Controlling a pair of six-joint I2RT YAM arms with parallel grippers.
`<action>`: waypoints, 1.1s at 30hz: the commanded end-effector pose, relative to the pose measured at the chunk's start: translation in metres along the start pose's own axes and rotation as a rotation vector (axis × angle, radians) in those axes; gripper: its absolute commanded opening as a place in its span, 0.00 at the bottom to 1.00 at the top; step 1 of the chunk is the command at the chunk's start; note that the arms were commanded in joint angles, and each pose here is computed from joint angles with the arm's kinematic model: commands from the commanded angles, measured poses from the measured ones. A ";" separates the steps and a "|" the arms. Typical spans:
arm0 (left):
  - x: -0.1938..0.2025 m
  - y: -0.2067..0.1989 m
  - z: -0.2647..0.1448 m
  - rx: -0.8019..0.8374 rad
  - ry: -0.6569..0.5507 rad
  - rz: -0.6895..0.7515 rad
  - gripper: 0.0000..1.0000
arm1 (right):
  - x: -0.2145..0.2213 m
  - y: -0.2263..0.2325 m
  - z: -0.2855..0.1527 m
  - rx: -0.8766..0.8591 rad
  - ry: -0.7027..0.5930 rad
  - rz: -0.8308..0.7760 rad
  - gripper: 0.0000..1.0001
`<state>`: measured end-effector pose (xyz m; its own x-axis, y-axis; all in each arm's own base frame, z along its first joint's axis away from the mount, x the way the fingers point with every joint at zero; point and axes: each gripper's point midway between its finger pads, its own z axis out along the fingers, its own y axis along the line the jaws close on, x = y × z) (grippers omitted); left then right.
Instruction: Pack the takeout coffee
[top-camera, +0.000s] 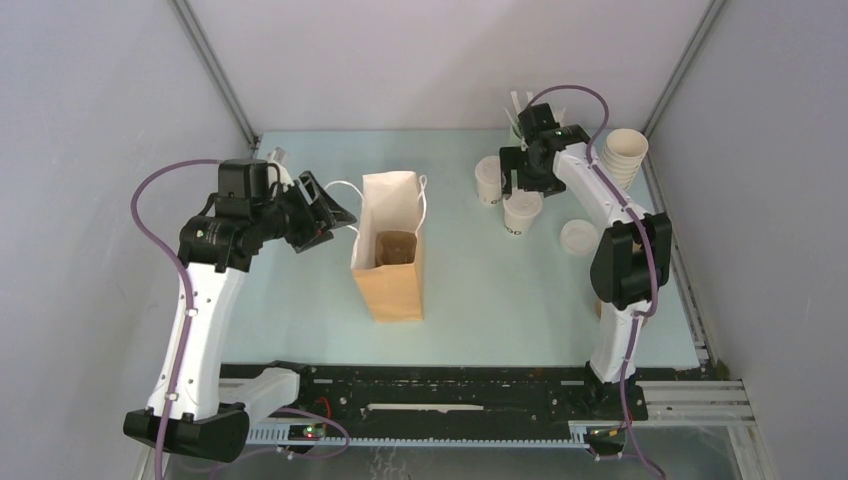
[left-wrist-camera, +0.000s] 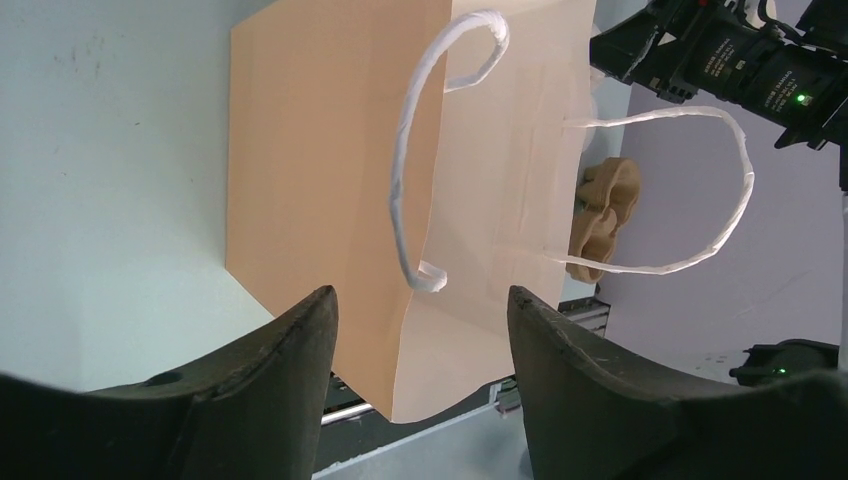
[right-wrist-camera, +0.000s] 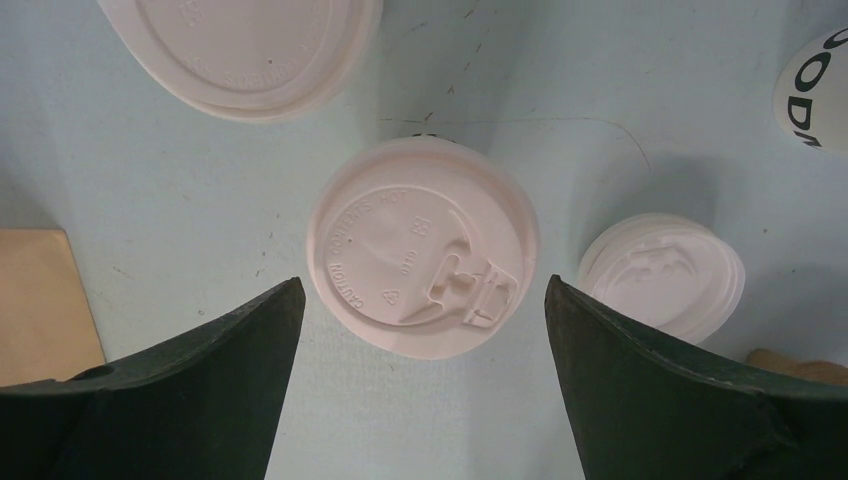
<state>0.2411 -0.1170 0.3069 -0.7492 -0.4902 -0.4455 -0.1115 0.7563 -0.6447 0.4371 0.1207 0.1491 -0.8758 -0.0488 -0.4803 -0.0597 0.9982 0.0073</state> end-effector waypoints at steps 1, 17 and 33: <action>-0.005 -0.016 -0.014 0.058 -0.024 0.050 0.68 | -0.020 0.007 -0.003 -0.007 -0.063 -0.031 0.99; -0.002 -0.016 -0.018 0.060 -0.020 0.054 0.71 | -0.018 0.003 0.012 0.015 -0.034 -0.025 0.89; 0.040 0.002 -0.061 -0.108 0.107 -0.151 0.90 | -0.023 0.016 -0.019 -0.060 -0.077 -0.011 0.77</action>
<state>0.2108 -0.1100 0.3278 -0.7644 -0.5010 -0.4058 -0.1686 0.7629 -0.6242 0.4452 0.1269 0.1338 -0.8847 -0.0690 -0.4610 -0.0804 0.9968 0.0051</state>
